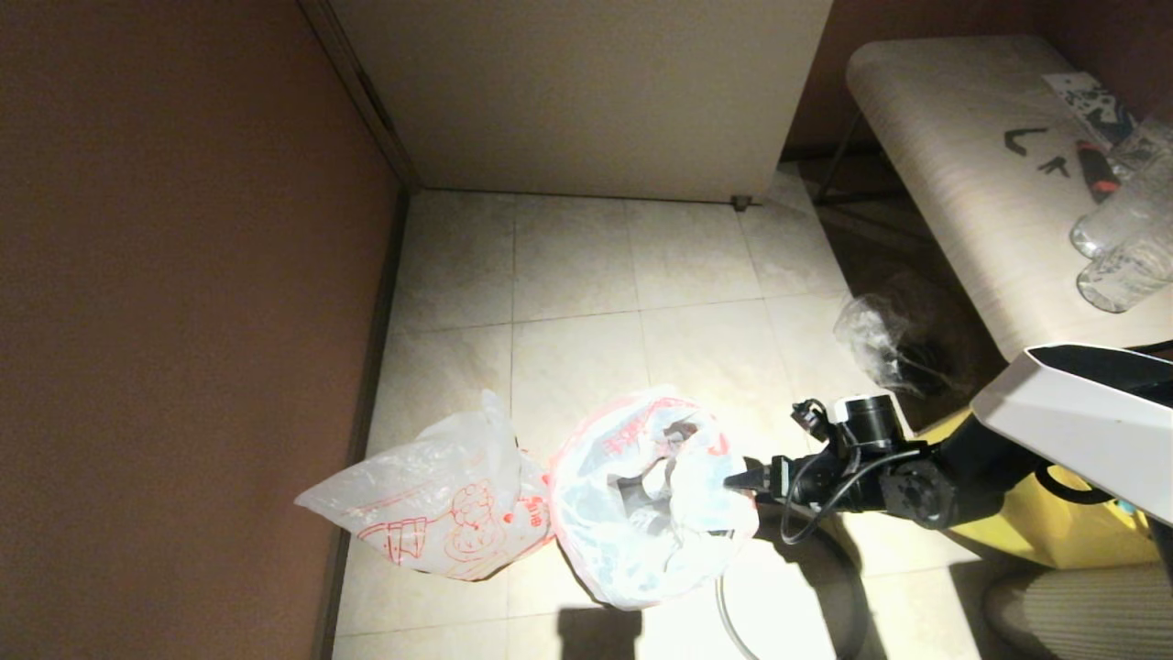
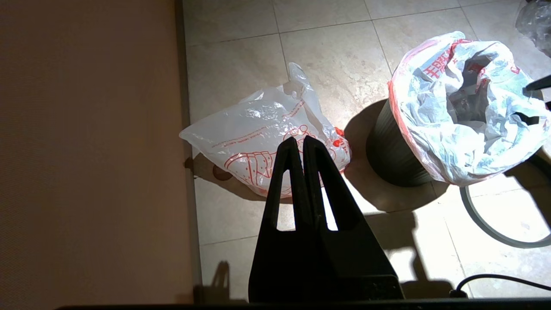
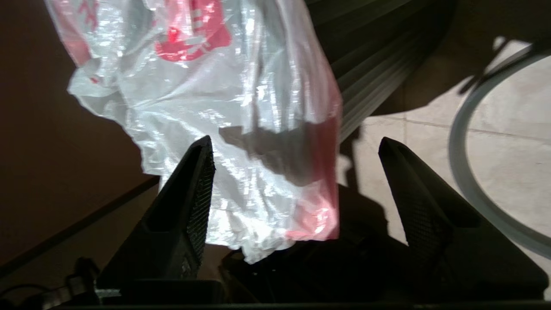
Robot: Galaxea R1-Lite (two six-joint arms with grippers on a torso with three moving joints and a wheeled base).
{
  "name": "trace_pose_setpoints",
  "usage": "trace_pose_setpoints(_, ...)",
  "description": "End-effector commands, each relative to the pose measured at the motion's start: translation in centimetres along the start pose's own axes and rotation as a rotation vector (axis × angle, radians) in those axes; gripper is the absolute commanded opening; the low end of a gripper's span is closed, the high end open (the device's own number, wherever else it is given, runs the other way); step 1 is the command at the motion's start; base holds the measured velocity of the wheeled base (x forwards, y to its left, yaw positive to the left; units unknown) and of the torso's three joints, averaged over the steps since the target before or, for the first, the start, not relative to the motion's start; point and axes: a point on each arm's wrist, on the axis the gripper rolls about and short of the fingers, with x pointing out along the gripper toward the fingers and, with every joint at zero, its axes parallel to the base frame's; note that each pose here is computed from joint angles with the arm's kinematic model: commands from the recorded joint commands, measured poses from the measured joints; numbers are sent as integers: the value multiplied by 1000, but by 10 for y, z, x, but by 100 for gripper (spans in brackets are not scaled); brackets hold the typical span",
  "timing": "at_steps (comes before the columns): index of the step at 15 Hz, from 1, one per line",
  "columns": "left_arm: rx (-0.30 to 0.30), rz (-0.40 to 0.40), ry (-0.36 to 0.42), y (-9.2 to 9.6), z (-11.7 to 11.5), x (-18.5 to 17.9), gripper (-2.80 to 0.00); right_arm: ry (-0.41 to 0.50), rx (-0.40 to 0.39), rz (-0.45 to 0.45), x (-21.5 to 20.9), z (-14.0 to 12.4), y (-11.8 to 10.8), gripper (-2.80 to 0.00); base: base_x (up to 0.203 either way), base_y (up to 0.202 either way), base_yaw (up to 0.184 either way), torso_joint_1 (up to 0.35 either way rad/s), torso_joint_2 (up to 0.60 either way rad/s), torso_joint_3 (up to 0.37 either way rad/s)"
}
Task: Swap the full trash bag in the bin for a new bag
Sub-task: Place the trash bag on the floor
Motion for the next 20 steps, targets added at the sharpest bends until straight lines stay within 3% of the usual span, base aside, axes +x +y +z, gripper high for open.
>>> trace_pose_setpoints(1,1,-1,3,0,-1,0,-280,6,13,36,-1,1,10,0,0,0,0,0,0,0)
trace_pose_setpoints(6,-1,0,3,0,-1,0,-280,6,3,89,-14,0,45,0,0,0,0,0,0,0)
trace_pose_setpoints(14,0,0,4,0,-1,0,-280,39,22,163,-14,-2,67,0,0,0,0,0,0,0)
trace_pose_setpoints(16,1,-1,3,0,-1,0,-280,59,33,139,-3,-9,59,0,0,0,0,0,0,0)
trace_pose_setpoints(20,1,0,3,0,-1,0,-280,13,50,26,3,-12,47,0,0,0,0,0,0,0)
